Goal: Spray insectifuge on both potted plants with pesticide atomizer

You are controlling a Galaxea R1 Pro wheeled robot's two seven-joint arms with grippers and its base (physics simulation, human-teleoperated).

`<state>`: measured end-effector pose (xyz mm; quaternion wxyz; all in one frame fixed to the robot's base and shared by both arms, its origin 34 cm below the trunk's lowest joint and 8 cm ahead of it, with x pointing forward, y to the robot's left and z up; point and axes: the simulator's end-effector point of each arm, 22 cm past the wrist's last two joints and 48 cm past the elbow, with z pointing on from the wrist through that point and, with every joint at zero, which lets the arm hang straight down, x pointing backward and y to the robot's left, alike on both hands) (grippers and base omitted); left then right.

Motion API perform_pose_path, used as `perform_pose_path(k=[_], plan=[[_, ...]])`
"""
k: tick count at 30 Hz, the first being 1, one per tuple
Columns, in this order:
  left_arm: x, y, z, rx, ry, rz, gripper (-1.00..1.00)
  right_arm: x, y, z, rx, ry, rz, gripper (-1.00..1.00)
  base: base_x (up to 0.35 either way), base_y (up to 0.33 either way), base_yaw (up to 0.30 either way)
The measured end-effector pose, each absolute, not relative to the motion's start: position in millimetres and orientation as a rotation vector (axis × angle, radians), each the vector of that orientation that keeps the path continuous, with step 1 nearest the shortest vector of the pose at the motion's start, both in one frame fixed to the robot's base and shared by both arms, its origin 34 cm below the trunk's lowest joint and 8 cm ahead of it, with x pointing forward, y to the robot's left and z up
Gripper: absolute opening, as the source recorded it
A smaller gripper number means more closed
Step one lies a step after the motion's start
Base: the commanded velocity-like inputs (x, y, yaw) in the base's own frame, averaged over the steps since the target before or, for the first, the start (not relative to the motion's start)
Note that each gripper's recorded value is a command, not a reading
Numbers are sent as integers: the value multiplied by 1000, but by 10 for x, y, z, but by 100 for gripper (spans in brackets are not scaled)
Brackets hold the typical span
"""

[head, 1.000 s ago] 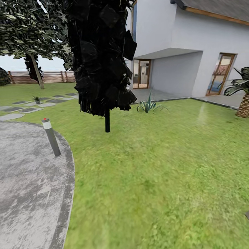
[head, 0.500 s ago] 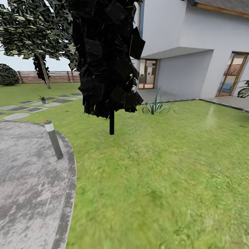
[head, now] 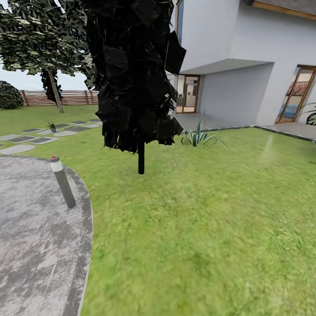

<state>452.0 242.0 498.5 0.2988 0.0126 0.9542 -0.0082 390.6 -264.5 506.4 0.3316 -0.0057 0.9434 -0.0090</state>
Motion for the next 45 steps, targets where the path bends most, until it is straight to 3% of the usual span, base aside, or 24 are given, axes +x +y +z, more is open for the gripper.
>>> perform_pose_path(k=[24,45], plan=[[4520,2424,4984,34,2535,-21,100,3913,-2625,5066,-2,2464,-22,100,313,0,236],[4521,2423,4982,33,2535,-21,100,3914,-2617,5064,-1,2465,-21,100,22,0,276]])
